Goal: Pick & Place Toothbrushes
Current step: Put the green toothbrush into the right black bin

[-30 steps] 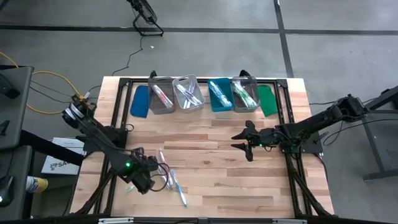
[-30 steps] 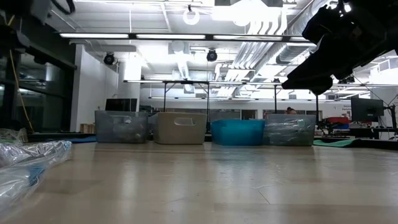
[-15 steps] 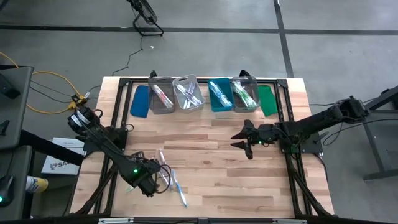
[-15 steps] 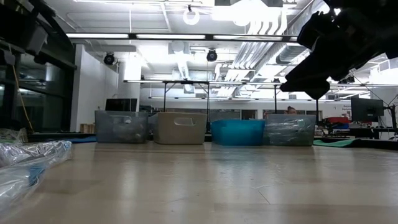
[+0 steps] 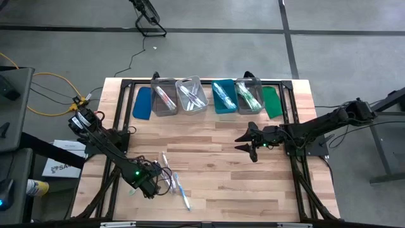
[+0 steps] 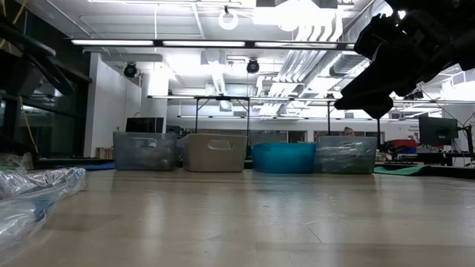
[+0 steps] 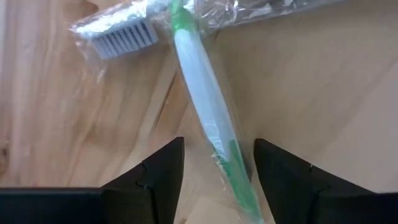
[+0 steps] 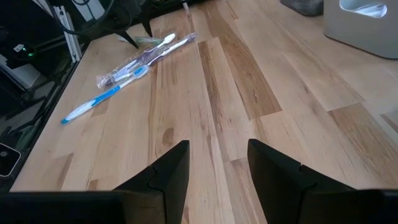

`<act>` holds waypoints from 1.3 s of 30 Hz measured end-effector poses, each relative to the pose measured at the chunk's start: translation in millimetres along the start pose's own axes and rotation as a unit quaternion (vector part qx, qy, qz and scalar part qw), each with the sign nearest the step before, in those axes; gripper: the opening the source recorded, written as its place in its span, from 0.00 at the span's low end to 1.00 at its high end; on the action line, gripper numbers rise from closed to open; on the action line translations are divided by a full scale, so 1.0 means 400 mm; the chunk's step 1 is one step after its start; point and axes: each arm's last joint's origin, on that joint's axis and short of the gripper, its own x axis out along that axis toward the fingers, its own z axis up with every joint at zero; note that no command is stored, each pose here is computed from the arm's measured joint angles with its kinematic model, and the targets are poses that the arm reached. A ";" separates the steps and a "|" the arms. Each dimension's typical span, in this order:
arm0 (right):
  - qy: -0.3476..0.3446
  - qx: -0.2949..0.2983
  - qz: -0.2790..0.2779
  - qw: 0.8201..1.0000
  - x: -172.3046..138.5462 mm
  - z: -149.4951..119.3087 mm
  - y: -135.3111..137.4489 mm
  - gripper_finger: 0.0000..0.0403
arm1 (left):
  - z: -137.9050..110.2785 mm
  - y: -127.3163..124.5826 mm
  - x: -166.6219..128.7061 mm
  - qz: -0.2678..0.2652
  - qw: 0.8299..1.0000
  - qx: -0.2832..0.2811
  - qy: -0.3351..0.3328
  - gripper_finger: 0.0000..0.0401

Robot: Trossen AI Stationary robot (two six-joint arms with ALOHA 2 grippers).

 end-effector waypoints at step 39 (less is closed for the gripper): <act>-0.002 -0.004 -0.006 1.000 0.000 0.000 -0.001 0.39 | 0.046 0.060 -0.201 0.040 0.964 0.116 -0.237 0.04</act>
